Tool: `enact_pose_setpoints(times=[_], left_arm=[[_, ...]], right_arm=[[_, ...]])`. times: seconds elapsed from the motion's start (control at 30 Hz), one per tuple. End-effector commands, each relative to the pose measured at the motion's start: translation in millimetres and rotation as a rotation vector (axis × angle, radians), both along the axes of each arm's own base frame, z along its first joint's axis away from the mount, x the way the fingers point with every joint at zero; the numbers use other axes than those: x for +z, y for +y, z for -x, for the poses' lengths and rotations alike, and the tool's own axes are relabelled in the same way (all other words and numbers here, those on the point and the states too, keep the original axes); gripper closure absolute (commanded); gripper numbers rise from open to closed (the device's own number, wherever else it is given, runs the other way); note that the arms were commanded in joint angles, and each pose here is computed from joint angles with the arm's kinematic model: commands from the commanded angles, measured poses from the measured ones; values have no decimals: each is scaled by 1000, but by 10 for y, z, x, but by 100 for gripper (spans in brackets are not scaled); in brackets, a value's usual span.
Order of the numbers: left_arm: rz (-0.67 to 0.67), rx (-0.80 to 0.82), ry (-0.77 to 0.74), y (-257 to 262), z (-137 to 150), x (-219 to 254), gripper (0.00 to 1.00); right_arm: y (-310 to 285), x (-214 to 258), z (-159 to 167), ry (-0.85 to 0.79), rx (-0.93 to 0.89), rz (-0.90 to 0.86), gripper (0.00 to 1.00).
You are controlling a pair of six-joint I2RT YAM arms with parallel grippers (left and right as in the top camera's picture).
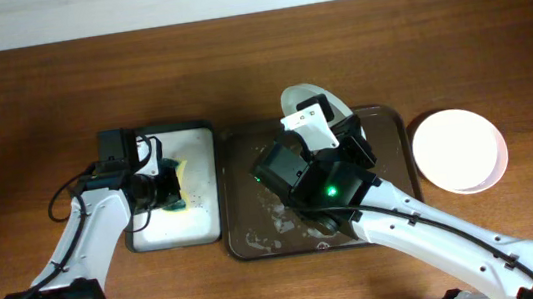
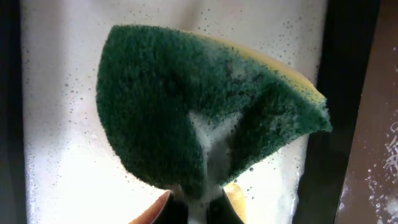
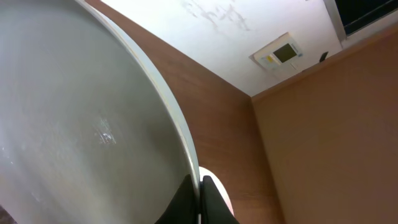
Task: Clean dirty plates on tray and stack at the side
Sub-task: 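Lift the white plate with right gripper and stack it on the pink plate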
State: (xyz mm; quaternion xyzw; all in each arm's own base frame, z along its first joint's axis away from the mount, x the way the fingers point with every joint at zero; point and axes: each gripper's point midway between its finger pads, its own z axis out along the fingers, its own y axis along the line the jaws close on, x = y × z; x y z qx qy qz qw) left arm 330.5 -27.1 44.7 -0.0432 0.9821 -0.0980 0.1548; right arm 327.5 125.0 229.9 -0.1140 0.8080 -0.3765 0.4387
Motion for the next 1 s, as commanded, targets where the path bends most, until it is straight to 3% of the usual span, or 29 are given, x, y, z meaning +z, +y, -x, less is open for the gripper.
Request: enact_pose_setpoints(times=[0.0, 0.13, 0.3, 0.37, 0.4, 0.47, 0.63, 0.83, 0.9, 0.97], left_arm=[[11, -22, -5, -24, 12, -2, 100], [10, -23, 1, -25, 11, -29, 100], [4, -20, 14, -13, -28, -146, 83], [4, -21, 18, -12, -39, -182, 68], [4, -21, 14, -12, -58, -195, 51], [4, -20, 3, -12, -84, -186, 43], [-10, -16, -58, 14, -220, 33, 36], [-59, 6, -171, 102, -285, 542, 35], [-59, 5, -156, 100, -168, 616, 22], [-57, 3, -126, 94, -78, 608, 21]], right_arm=[[-18, 170, -12, -64, -20, -45, 96], [-83, -70, -95, 6, -51, -219, 96], [-428, -460, -191, 147, -187, -482, 96], [-577, -555, -199, 188, -235, -542, 96], [-676, -623, -202, 221, -266, -591, 96], [-823, -716, -202, 265, -313, -673, 96], [-1221, -872, -185, 328, -433, -900, 96], [-1827, -941, -78, 304, -603, -1136, 96], [-2145, -973, 36, 267, -698, -1191, 96], [-2345, -1012, 136, 242, -764, -1212, 96]])
